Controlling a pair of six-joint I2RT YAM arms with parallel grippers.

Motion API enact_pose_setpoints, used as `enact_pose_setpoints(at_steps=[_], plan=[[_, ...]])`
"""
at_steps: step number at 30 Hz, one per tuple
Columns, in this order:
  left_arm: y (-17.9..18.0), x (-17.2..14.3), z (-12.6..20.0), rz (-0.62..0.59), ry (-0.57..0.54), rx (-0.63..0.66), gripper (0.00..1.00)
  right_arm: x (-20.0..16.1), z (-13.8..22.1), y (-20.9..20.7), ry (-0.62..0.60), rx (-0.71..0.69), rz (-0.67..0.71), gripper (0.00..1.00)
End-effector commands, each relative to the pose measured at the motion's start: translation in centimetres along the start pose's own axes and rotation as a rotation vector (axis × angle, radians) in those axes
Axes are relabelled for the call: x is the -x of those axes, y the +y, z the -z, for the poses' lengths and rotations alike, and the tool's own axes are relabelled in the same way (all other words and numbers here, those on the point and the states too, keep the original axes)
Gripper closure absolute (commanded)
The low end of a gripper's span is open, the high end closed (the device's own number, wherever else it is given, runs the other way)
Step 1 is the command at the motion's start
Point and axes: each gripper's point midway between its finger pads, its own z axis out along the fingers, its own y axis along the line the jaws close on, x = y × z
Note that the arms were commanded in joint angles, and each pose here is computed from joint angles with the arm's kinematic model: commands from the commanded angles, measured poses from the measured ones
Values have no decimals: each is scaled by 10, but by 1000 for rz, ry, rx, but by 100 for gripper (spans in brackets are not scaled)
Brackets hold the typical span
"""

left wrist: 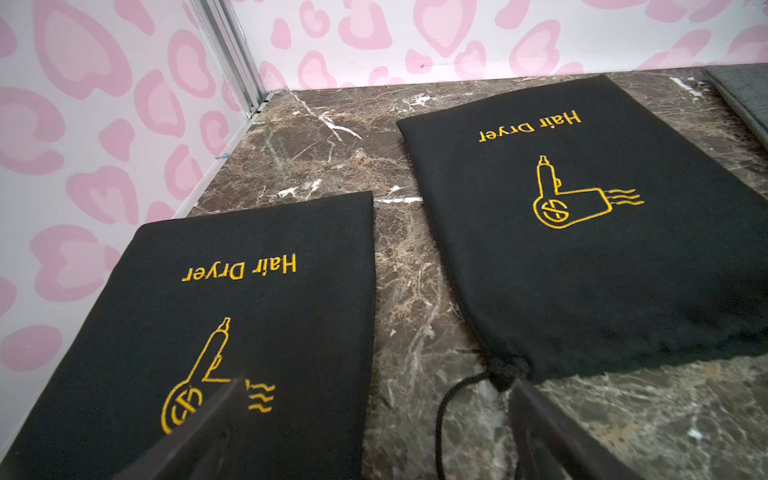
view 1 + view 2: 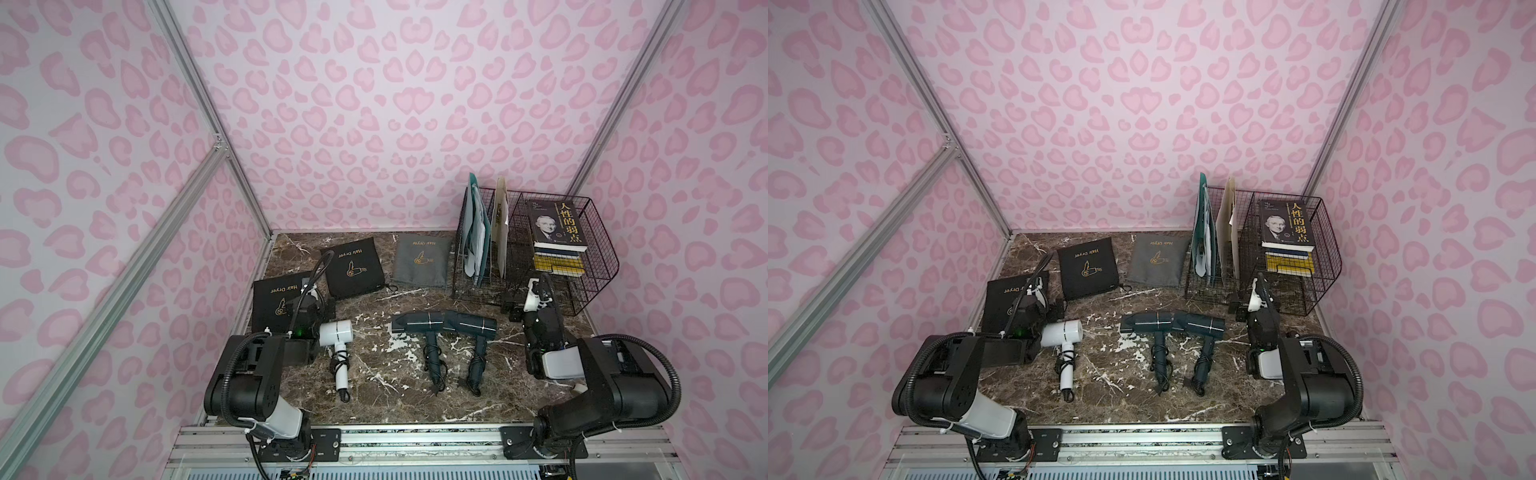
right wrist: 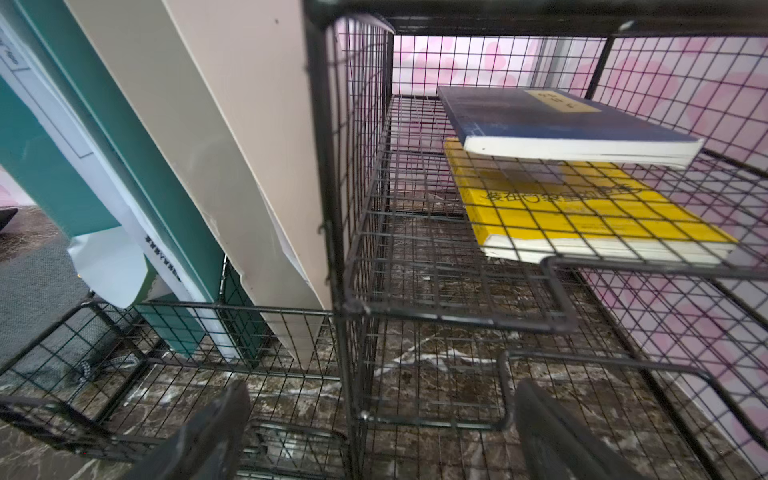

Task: Pack away hair dryers
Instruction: Move the drawstring bag to the center of the board.

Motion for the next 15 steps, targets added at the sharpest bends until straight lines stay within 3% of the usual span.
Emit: enact_pose_setpoints(at_steps=[1,15], plan=[[1,15,0,15,-55,6,0,8,0,-1,-34,-9,5,0],[1,15,0,15,-55,6,1,8,0,-1,-36,-9,6,0]])
